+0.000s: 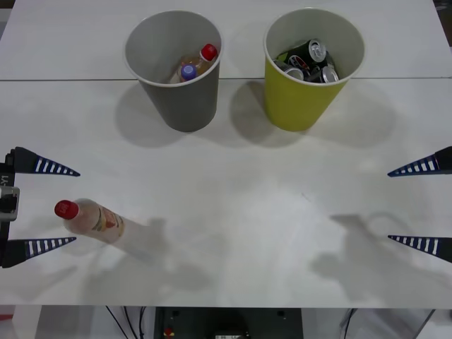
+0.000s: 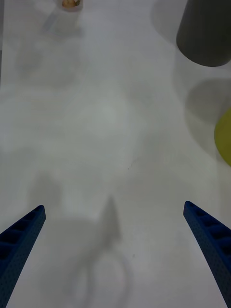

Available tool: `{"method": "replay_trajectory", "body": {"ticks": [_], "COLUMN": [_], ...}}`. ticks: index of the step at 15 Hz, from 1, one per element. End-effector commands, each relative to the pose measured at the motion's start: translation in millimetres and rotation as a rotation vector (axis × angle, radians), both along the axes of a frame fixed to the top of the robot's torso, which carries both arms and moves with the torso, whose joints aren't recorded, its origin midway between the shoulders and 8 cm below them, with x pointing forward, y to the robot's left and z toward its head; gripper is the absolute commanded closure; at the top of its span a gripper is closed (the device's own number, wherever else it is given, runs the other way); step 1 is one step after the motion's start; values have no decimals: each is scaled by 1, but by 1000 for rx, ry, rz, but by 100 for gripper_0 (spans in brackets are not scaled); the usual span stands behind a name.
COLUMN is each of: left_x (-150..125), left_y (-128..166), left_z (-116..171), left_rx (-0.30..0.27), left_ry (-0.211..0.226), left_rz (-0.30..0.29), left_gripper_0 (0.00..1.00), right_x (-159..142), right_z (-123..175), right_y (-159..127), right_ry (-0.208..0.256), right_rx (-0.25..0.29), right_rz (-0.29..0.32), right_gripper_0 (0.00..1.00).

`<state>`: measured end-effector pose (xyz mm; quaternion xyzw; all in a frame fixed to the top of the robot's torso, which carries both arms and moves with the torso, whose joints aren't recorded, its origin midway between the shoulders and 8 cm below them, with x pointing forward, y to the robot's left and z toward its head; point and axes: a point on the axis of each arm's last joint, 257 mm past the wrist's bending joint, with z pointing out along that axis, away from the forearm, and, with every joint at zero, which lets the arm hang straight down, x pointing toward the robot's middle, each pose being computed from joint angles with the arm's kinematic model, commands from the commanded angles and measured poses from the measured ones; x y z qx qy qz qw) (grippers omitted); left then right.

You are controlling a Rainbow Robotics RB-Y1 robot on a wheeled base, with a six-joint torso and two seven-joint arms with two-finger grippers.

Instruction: Put the can into the green bin and the plastic bottle into the gray bin

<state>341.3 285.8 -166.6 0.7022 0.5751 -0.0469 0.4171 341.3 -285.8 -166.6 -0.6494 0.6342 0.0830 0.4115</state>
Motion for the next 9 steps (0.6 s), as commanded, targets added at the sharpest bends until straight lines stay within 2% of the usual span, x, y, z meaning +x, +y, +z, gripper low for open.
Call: {"method": "replay_trajectory", "body": {"ticks": [1, 2, 3, 5, 7, 9], "left_x": [0, -5, -7, -8, -8, -5], "left_y": [0, 4, 4, 4, 3, 9], "left_z": [0, -14, -16, -10, -9, -5], "left_rx": [0, -17, -29, -90, -110, -171], "left_ry": [0, 42, 54, 80, 87, 109], "left_rz": [0, 23, 28, 45, 50, 82], "left_gripper_0": [0, 0, 0, 0, 0, 0], "right_x": [0, 0, 0, 0, 0, 0], "right_z": [0, 0, 0, 0, 0, 0], "right_y": [0, 0, 0, 0, 0, 0], "right_ry": [0, 0, 0, 0, 0, 0], "right_rx": [0, 0, 0, 0, 0, 0], "right_rz": [0, 0, 0, 0, 0, 0], "right_gripper_0": [0, 0, 0, 0, 0, 0]}}
